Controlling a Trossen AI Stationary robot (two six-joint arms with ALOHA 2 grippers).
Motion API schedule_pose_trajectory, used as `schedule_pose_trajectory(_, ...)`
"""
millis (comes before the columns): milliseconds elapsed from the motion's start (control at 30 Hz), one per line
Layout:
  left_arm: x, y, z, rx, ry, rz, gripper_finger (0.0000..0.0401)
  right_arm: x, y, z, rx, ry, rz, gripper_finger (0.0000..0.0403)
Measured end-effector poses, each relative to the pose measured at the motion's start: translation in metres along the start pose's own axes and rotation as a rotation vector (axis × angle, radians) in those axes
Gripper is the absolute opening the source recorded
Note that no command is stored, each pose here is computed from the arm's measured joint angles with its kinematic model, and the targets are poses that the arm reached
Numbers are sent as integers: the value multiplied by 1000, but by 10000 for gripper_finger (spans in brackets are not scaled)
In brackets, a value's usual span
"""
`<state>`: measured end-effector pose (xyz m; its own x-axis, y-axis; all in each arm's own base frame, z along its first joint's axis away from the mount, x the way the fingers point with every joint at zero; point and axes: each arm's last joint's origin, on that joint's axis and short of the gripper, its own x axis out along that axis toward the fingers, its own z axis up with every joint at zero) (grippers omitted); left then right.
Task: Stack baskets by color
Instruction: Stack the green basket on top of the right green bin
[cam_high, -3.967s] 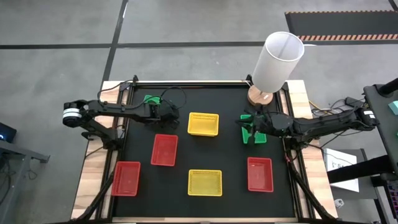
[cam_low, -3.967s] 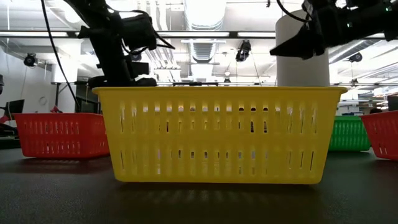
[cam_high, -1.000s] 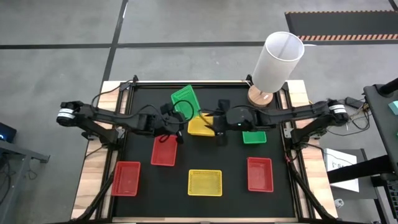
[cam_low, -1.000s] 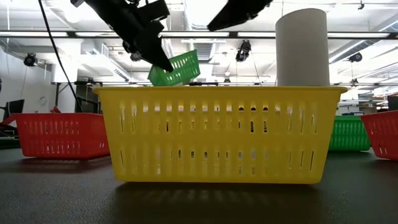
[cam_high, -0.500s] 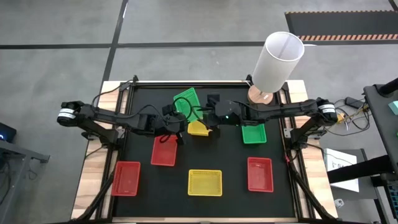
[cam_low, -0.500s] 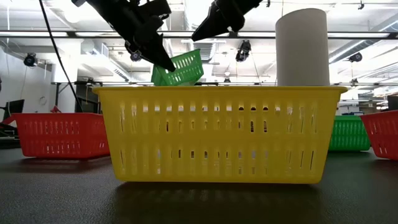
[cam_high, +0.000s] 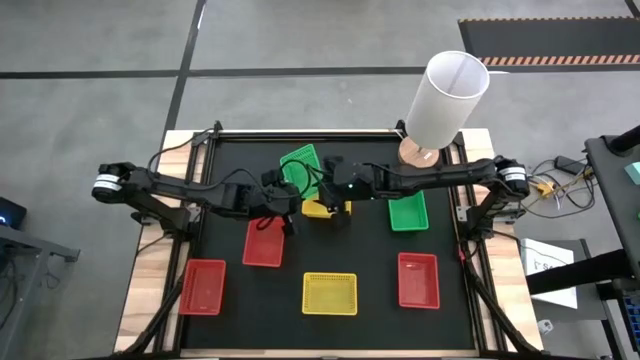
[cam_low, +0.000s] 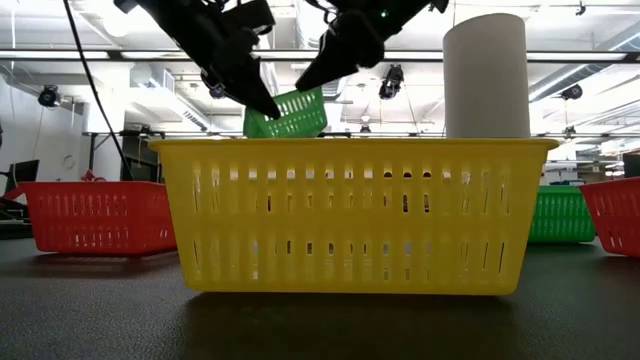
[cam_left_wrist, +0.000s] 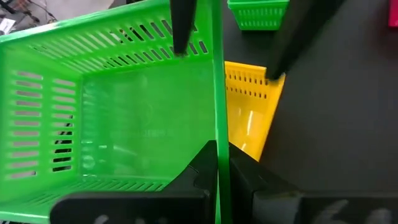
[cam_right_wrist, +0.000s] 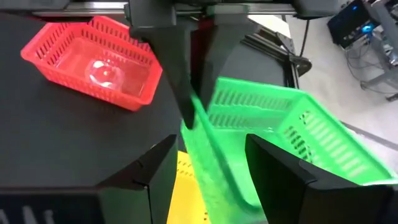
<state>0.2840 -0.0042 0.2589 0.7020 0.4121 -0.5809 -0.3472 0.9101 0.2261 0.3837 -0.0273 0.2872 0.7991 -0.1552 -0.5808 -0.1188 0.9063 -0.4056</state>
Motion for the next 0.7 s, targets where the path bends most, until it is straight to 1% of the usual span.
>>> schedule_pose_trajectory(100,0,-1,0,0,3,-26,0,-3,-3,-1,0,21,3,172)
schedule_pose_trajectory(233,-1,-2,1,1,0,-48,0,-3,-4,-3,-37,31,11,159)
schedule_pose_trajectory(333,-2,-4,1,24,-2,-54,0,-2,-6,-4,-39,35,11,151)
schedule_pose_trajectory(433,-3,-7,1,32,-9,-63,0,-2,-6,-6,-32,48,27,143)
schedule_pose_trajectory(567,-4,-9,1,40,-14,-76,0,-2,-4,-9,-7,43,89,135)
schedule_pose_trajectory(700,-5,-9,2,39,-19,-77,0,-2,-4,-9,12,45,96,129)
